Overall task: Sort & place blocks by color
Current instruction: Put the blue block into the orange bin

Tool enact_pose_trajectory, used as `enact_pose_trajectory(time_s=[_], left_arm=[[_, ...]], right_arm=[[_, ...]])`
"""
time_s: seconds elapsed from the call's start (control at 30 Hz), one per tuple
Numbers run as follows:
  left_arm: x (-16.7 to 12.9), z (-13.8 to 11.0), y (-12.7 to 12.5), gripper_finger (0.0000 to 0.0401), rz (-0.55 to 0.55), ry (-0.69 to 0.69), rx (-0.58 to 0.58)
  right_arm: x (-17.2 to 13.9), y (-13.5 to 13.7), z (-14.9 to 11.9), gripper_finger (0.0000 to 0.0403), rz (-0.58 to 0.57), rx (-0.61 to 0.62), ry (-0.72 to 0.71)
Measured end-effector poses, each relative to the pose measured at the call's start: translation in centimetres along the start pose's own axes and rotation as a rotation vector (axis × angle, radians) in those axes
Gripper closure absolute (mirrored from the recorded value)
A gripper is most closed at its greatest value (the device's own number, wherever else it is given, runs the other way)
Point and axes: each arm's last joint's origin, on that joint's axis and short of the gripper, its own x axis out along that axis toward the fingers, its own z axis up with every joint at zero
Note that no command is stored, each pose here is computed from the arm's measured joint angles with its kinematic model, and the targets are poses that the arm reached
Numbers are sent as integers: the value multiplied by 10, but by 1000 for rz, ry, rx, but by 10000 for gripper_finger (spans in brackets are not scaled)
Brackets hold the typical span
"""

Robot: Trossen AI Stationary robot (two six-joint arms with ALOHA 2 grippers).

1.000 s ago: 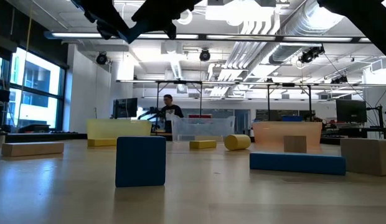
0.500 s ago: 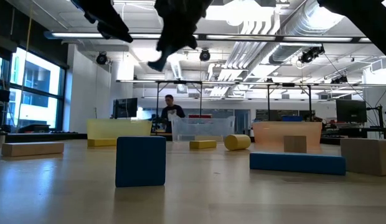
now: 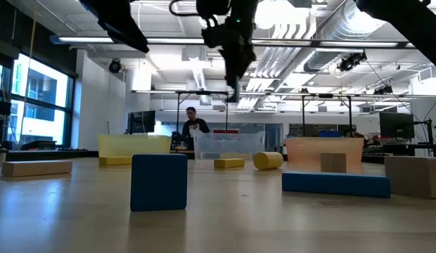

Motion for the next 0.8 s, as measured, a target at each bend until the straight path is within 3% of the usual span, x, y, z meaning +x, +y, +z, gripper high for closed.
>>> enact_pose_trajectory(time_s=[0.37, 0.63, 0.8], left_arm=[[1, -2, 14, 178, 118, 14, -69], [1, -4, 30, 178, 181, 22, -140], [1, -5, 37, 178, 210, 26, -165]], right_arm=[[9, -13, -15, 297, -124, -5, 158], [36, -41, -25, 297, -154, 13, 276], [33, -64, -42, 297, -169, 64, 314]])
